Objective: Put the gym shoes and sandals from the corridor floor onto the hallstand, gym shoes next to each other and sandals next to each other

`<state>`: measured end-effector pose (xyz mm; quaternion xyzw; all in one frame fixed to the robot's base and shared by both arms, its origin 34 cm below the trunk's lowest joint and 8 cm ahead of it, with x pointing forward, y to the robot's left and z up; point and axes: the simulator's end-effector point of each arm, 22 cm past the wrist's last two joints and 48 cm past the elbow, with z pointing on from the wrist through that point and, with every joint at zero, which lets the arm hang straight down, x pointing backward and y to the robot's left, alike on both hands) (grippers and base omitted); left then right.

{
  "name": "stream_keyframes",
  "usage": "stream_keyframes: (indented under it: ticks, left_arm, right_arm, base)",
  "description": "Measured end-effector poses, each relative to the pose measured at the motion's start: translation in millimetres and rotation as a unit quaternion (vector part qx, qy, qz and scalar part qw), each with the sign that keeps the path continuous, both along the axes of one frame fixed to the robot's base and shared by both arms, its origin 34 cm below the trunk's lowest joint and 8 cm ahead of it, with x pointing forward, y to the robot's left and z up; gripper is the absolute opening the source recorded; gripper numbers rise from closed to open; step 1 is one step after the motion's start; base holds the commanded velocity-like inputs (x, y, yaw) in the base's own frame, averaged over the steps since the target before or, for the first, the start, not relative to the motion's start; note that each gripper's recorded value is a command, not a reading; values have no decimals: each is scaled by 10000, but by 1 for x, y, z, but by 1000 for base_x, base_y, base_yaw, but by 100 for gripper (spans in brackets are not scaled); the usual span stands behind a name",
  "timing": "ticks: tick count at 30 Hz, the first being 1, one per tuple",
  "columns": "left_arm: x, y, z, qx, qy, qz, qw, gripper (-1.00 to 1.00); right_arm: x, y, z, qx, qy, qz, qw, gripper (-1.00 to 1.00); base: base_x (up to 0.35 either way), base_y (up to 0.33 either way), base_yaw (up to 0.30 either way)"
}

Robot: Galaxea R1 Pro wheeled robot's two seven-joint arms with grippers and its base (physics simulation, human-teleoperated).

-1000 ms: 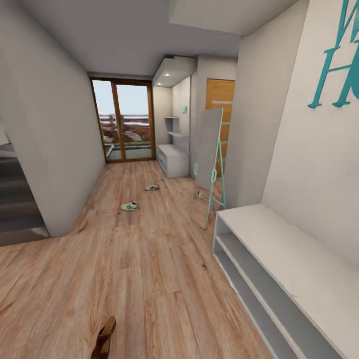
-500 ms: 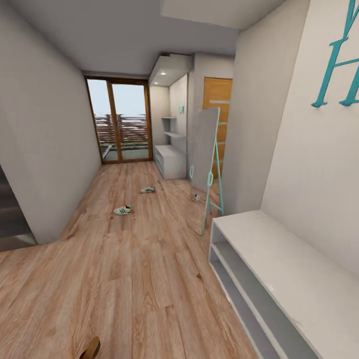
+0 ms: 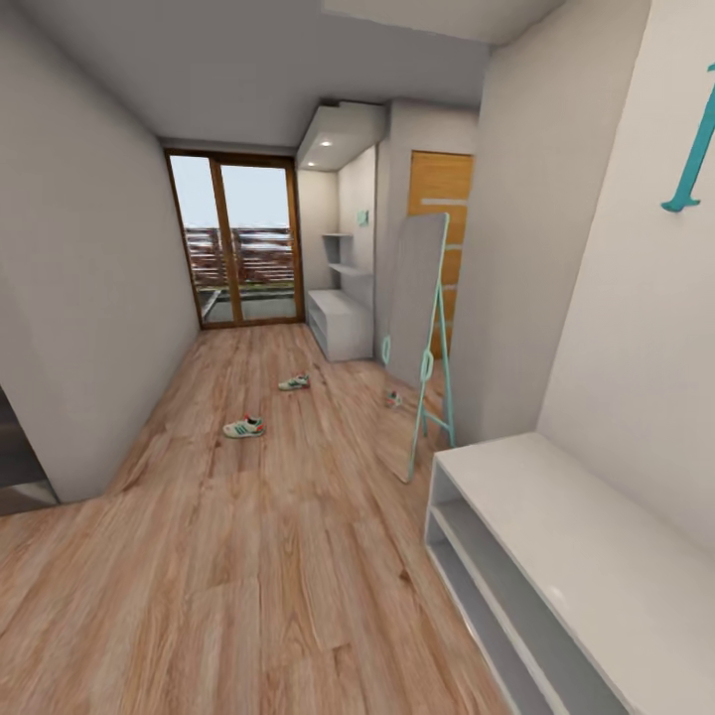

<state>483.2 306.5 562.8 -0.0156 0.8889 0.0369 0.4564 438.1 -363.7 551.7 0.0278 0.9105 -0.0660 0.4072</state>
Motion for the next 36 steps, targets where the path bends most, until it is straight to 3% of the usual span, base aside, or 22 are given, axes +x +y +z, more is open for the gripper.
stream_keyframes:
  ticks: [8,15,36]
  left_arm:
    - [0,0,0,0,-1,0,10000,100]
    - [0,-1,0,-2,-5,-20,10000,100]
    - [0,-2,0,-2,-6,-22,10000,100]
  right_arm:
    - [1,2,1,13,-19,5,10000,100]
    - [2,2,1,19,-22,4,10000,100]
    - [1,2,1,23,-19,-5,10000,100]
  base:
    - [284,232,12]
    - [301,147,193]
    - [241,-151,30]
